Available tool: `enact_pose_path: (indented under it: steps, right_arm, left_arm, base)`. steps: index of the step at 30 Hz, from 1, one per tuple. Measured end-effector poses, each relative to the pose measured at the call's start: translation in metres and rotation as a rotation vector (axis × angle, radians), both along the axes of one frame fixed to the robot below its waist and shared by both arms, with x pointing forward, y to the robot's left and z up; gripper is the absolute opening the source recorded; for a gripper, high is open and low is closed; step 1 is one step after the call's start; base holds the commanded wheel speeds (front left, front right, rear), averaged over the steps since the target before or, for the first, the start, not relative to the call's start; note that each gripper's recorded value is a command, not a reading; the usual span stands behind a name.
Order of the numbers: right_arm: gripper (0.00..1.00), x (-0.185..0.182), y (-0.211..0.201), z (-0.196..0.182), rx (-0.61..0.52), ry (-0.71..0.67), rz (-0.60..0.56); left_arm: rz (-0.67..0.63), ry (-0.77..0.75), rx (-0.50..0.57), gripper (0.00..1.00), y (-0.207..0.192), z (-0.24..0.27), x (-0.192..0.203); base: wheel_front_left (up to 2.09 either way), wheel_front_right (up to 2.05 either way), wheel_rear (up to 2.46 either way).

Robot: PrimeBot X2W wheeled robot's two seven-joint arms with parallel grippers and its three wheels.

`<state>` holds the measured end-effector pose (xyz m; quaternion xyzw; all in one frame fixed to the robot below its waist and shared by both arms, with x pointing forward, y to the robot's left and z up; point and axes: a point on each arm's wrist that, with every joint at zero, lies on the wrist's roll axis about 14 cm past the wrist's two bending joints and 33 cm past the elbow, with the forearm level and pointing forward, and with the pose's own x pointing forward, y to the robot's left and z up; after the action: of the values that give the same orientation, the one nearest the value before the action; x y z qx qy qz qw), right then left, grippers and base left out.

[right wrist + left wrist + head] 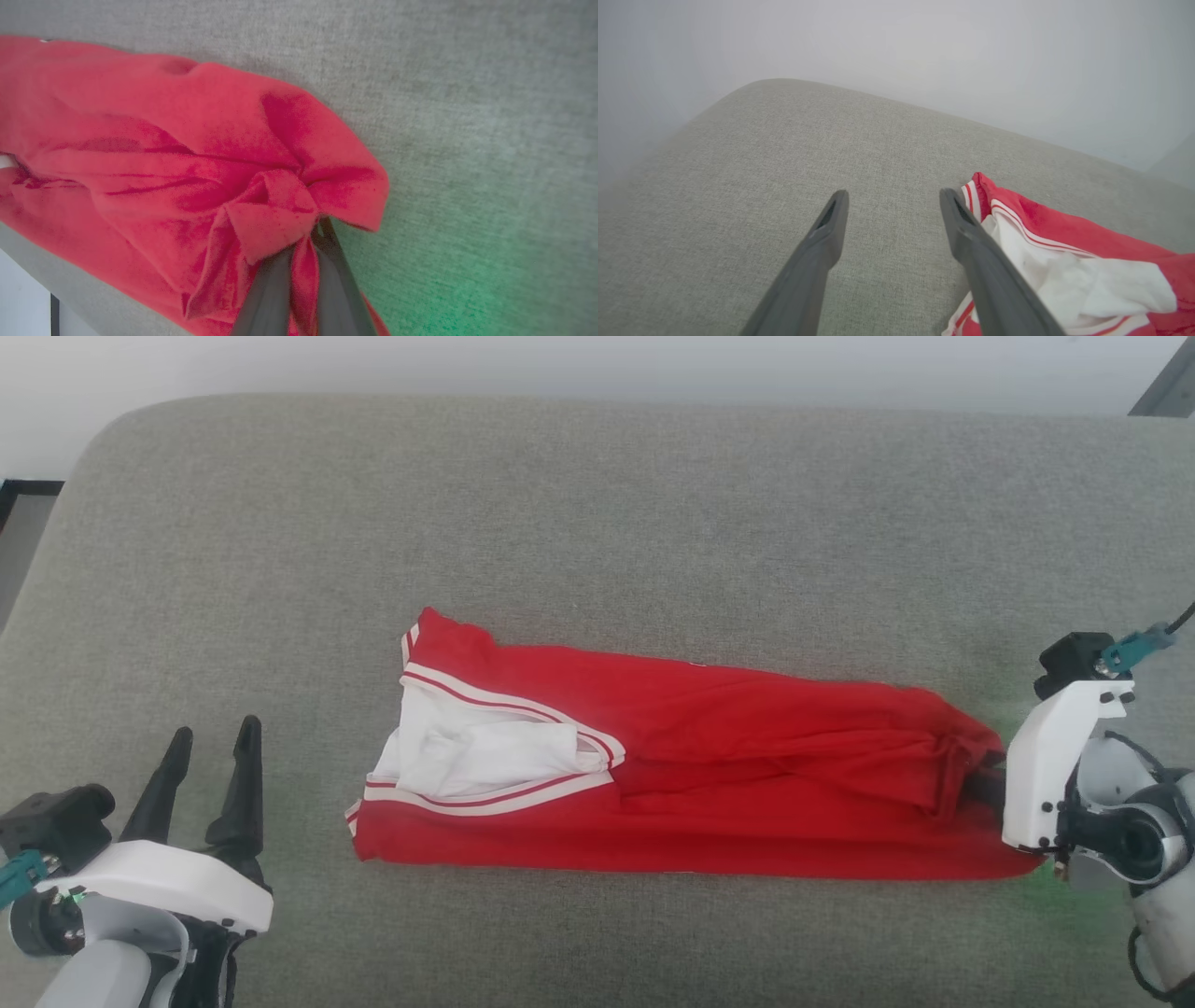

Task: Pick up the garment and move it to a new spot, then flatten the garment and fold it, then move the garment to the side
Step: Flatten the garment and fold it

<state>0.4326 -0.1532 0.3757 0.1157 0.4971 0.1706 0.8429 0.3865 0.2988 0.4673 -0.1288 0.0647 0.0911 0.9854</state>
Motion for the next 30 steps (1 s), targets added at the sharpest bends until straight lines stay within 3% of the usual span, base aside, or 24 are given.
enact_pose_path:
  steps: [6,19,30]
  right_arm:
    - [0.00,0.009,-0.034,0.008,-0.009,-0.042,-0.099]
    - [0.00,0.010,-0.149,0.022,-0.174,-0.064,-0.328]
    - [0.00,0.016,-0.121,0.047,-0.166,-0.150,-0.210]
  left_arm:
    - [-0.010,-0.011,-0.016,1.00,-0.006,-0.003,0.003]
    - [-0.061,-0.017,-0.029,1.00,-0.026,-0.011,0.021]
    - [-0.081,-0.034,-0.041,1.00,-0.035,-0.010,0.027]
  base:
    - [0.00,0.00,0.00]
    - [0.00,0.00,0.00]
    - [0.00,0.00,0.00]
